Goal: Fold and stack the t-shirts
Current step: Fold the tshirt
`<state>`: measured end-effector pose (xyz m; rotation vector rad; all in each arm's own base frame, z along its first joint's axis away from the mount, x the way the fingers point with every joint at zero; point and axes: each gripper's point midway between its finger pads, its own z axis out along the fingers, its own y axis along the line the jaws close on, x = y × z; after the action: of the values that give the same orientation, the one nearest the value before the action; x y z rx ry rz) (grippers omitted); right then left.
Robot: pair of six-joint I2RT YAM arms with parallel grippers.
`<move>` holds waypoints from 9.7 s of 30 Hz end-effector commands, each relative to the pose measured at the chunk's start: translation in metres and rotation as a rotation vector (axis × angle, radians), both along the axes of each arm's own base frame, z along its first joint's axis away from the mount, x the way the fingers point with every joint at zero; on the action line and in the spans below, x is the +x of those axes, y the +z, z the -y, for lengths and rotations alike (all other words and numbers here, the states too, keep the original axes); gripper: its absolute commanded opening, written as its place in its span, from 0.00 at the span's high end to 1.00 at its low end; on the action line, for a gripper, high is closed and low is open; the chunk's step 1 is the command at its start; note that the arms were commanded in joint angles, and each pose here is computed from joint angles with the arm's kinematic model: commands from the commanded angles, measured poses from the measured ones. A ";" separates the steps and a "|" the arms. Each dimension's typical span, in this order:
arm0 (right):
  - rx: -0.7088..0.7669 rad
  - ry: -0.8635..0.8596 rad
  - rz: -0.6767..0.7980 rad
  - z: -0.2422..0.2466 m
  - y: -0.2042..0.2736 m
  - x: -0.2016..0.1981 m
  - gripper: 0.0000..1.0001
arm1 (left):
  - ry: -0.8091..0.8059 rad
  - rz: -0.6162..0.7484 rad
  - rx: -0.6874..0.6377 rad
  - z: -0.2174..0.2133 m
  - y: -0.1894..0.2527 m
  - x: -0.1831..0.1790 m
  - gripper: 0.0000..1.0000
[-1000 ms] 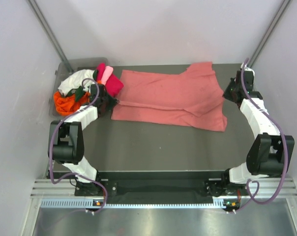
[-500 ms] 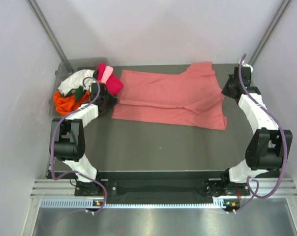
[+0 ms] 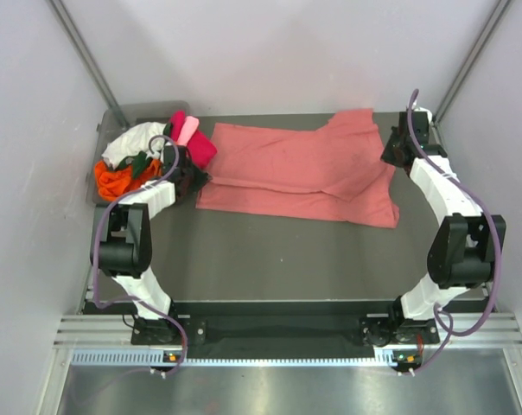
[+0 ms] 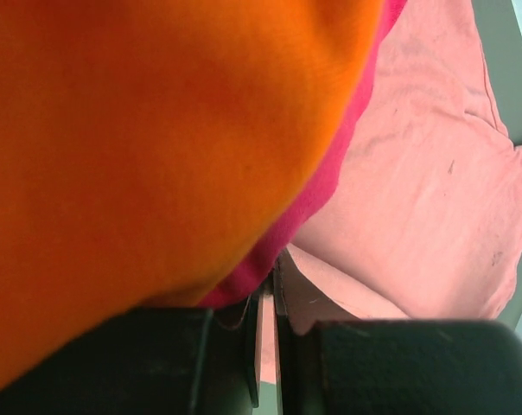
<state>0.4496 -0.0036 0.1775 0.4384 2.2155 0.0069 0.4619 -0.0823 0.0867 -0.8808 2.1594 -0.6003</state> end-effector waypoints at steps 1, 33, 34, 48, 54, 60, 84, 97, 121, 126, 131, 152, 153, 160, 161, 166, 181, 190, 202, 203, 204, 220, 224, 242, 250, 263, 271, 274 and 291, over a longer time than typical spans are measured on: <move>-0.032 -0.003 0.063 0.001 0.024 0.016 1.00 | 0.006 0.083 0.020 -0.002 0.020 0.021 1.00; 0.204 -0.257 0.175 0.003 -0.004 -0.102 0.40 | -0.078 0.184 0.093 0.014 0.074 -0.048 0.33; 0.231 -0.264 0.180 0.000 -0.010 -0.107 0.41 | -0.075 0.184 0.082 0.015 0.073 -0.053 0.34; 0.389 -0.454 0.069 -0.004 -0.118 -0.137 0.50 | -0.090 0.193 0.030 0.022 0.040 -0.094 0.42; 0.387 -0.543 0.067 0.006 -0.130 -0.134 0.53 | -0.057 0.196 0.055 0.015 0.036 -0.095 0.43; 0.395 -0.607 0.085 0.014 -0.136 -0.127 0.54 | -0.015 0.193 0.078 0.007 0.034 -0.096 0.44; 0.295 -0.652 0.112 0.062 -0.110 -0.130 1.00 | 0.050 0.059 0.148 0.024 -0.017 -0.109 0.55; 0.311 -0.621 0.135 0.058 -0.108 -0.128 1.00 | 0.227 -0.065 0.176 0.005 -0.061 -0.107 0.54; 0.246 -0.692 0.092 0.069 -0.097 -0.128 1.00 | 0.284 -0.120 0.126 0.009 -0.050 -0.089 1.00; 0.281 -0.583 0.152 0.059 -0.023 -0.086 1.00 | 0.304 -0.039 0.141 -0.003 0.010 -0.067 1.00; 0.320 -0.400 0.384 0.043 0.088 -0.067 1.00 | 0.302 0.085 0.167 -0.013 0.065 -0.072 1.00; 0.140 -0.746 -0.016 0.076 -0.090 -0.218 0.97 | 0.251 -0.042 0.190 -0.032 -0.012 -0.174 1.00; 0.143 -0.755 -0.022 0.075 -0.093 -0.222 0.96 | 0.247 -0.050 0.190 -0.032 -0.016 -0.178 1.00; 0.167 -0.768 -0.053 0.070 -0.113 -0.235 0.93 | 0.233 -0.051 0.169 -0.032 -0.029 -0.195 1.00; 0.170 -0.765 -0.061 0.069 -0.114 -0.237 0.83 | 0.229 -0.056 0.168 -0.032 -0.031 -0.196 1.00; 0.182 -0.773 -0.016 0.069 -0.106 -0.244 0.49 | 0.234 -0.101 0.167 -0.033 -0.047 -0.210 0.97; 0.138 -0.286 0.129 0.037 -0.046 -0.182 0.45 | 0.141 0.001 0.281 -0.038 0.016 -0.200 0.32; 0.138 -0.041 0.113 0.014 -0.041 -0.131 0.42 | -0.061 0.070 0.265 -0.005 0.036 -0.176 0.14; 0.177 -0.349 -0.138 0.028 -0.090 -0.179 0.61 | -0.067 0.027 0.168 0.005 0.014 -0.194 0.23; 0.141 -0.390 -0.170 0.034 -0.097 -0.192 0.62 | -0.051 0.017 0.171 0.002 0.009 -0.196 0.23; 0.138 -0.372 -0.160 0.028 -0.095 -0.195 0.62 | -0.039 0.010 0.163 0.002 0.007 -0.196 0.23; 0.191 -0.382 -0.352 0.000 -0.159 -0.199 1.00 | -0.020 0.008 0.168 0.003 -0.005 -0.183 0.23; 0.171 -0.491 -0.416 0.026 -0.175 -0.201 1.00 | -0.050 -0.010 0.174 0.007 -0.007 -0.183 0.23; 0.131 -0.529 -0.245 0.088 -0.123 -0.157 1.00 | -0.147 -0.042 0.279 0.017 -0.018 -0.194 0.21; 0.086 -0.450 -0.115 0.081 -0.072 -0.128 0.91 | -0.135 0.084 0.321 0.021 0.042 -0.156 0.16; 0.237 -0.013 0.162 0.021 0.005 -0.040 0.65 | -0.205 0.092 0.357 0.065 0.062 -0.053 0.21; 0.170 0.017 0.146 0.015 0.023 0.049 0.34 | -0.164 0.134 0.480 0.071 0.086 0.017 0.02; 0.151 0.025 0.106 0.010 0.015 0.087 0.11 | -0.159 0.147 0.519 0.063 0.090 0.034 0.01; 0.079 0.047 0.051 0.022 -0.070 0.199 0.20 | -0.260 0.050 0.575 0.050 0.027 0.089 0.02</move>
<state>0.6367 -0.0222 0.0945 0.4307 2.2253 0.1180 0.5384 -0.1362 0.1054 -0.2956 2.2561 -0.0899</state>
